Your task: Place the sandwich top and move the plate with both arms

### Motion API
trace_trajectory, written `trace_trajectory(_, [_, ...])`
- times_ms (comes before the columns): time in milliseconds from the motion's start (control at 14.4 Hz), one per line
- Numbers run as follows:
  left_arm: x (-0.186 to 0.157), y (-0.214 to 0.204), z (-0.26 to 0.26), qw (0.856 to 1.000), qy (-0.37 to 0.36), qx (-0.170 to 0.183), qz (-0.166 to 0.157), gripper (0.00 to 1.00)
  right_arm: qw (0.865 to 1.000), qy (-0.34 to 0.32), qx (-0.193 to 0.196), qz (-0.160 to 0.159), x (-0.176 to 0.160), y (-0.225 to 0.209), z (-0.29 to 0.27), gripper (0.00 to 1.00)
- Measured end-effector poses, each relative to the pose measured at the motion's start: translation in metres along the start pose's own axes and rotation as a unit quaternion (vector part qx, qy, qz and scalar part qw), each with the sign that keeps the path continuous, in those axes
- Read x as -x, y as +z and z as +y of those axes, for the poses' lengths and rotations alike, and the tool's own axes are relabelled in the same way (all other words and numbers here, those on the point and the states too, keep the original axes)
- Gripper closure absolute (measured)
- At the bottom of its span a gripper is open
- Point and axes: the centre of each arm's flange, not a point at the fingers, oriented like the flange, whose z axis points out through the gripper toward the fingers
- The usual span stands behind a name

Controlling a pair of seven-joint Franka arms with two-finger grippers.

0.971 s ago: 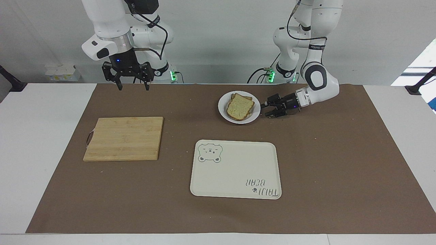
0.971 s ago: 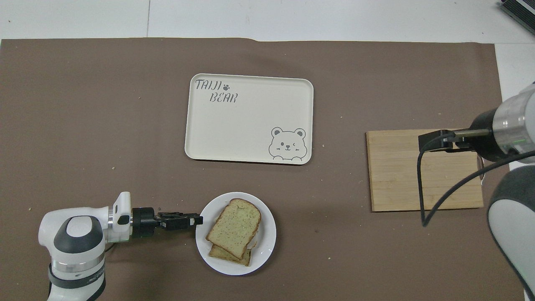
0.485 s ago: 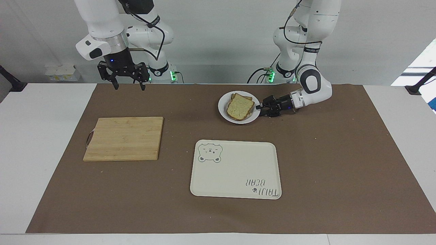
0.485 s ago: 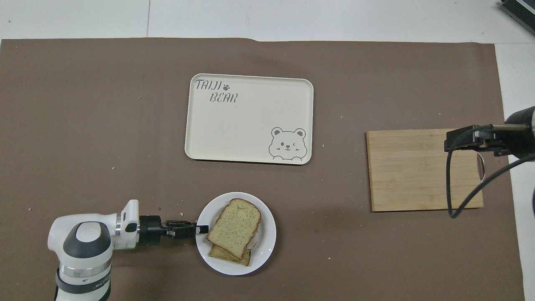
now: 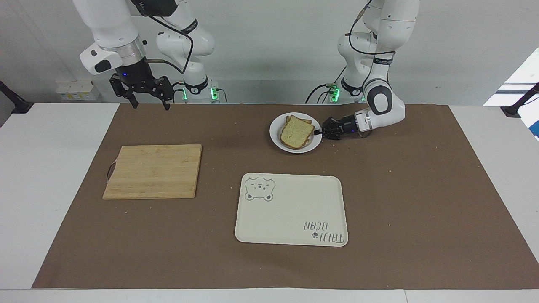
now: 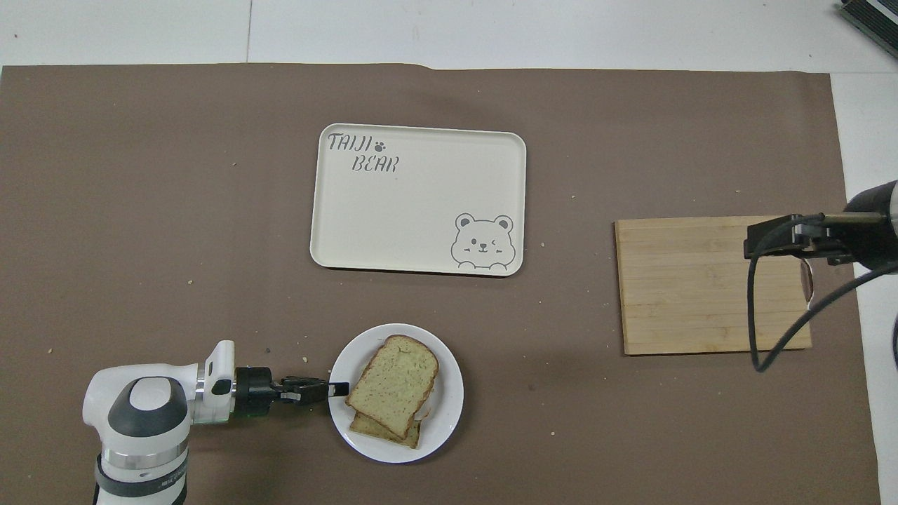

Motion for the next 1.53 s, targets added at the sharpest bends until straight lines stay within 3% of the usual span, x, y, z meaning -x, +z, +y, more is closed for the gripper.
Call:
trace_trajectory(208, [0.001,0.001,0.0,1.0,-0.008,0.006,0.002,0.96,1.0,0.001,0.0,-0.002,0.001,-0.001,0.003,0.0])
trace_trajectory(416, [-0.001,0.002,0.007,0.998,-0.031,0.047,0.02,0.96,1.0,-0.002,0.001,-0.012,0.004,-0.002,0.014,0.0])
trace_trajectory(693, [-0.026,-0.018,0.015,0.996,-0.026,0.07,0.049,0.96,1.0,-0.007,0.001,-0.012,0.008,-0.005,0.011,0.0])
trace_trajectory(1179, [-0.128,-0.049,0.048,0.993,-0.024,0.076,0.086,0.96,1.0,-0.006,0.001,-0.012,0.007,-0.005,0.013,0.0])
trace_trajectory(1525, [-0.202,-0.043,0.044,0.99,-0.067,0.02,0.125,0.96,1.0,-0.006,0.001,-0.012,0.008,-0.005,0.012,0.0])
